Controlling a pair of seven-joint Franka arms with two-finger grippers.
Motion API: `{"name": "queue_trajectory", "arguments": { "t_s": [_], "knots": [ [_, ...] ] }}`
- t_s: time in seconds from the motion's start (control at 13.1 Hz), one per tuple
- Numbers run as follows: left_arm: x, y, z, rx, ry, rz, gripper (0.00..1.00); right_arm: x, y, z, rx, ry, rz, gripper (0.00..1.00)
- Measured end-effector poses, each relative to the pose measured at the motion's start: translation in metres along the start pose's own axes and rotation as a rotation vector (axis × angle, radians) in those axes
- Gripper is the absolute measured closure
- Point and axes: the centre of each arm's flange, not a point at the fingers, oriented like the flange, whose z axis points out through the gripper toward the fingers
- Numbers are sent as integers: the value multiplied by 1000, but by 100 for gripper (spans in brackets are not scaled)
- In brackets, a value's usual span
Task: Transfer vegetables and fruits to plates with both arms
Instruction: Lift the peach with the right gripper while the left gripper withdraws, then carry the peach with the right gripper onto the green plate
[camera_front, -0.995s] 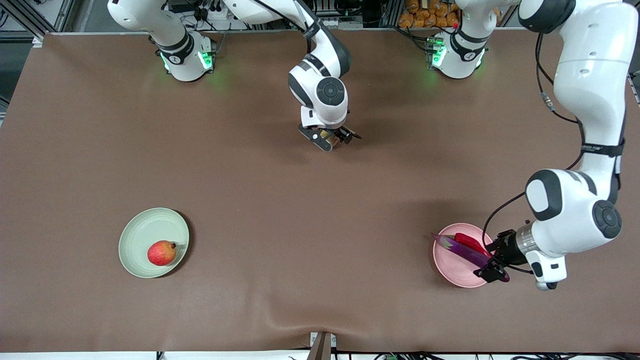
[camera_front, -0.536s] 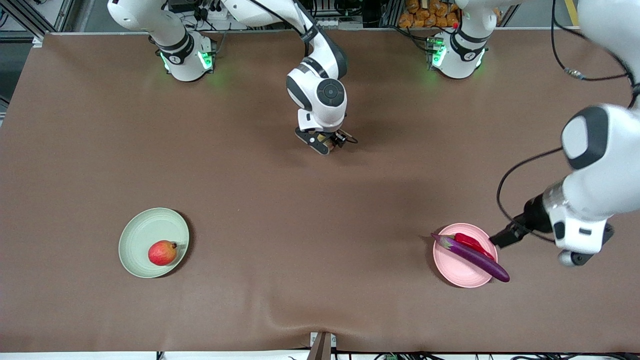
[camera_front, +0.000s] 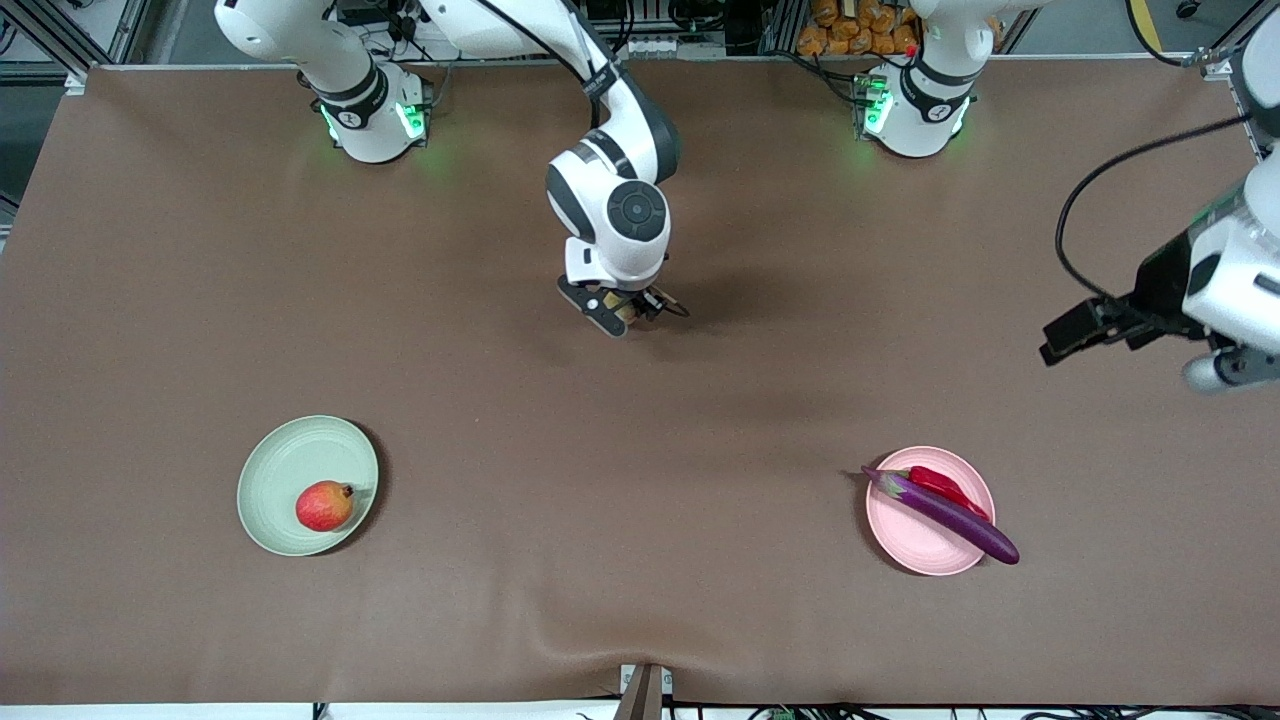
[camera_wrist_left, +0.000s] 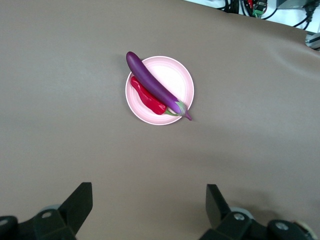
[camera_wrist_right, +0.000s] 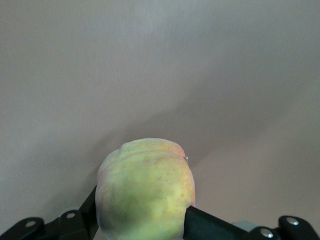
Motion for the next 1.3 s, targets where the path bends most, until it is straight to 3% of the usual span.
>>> {"name": "queue_trajectory", "arguments": {
  "t_s": [0.15,0.31,0.69,0.99,1.3],
  "knots": [
    [-19,-1,-14,31,-9,2,0,45,9,-26,-11,67,-94,26],
    [-30,-16,-17,63,-21,-23,0,114,24,-55,-28,157,-213,26],
    [-48,-35,-22,78,-35,-41,0,315,95,-96,-186,378,-486,26],
    [-67,-41,-31,91,-63,-45,0,419,143,-69,-231,444,-624,26],
    [-94,-47,-40,98,-69,-43,0,488,188,2,-183,437,-669,26]
  ]
}}
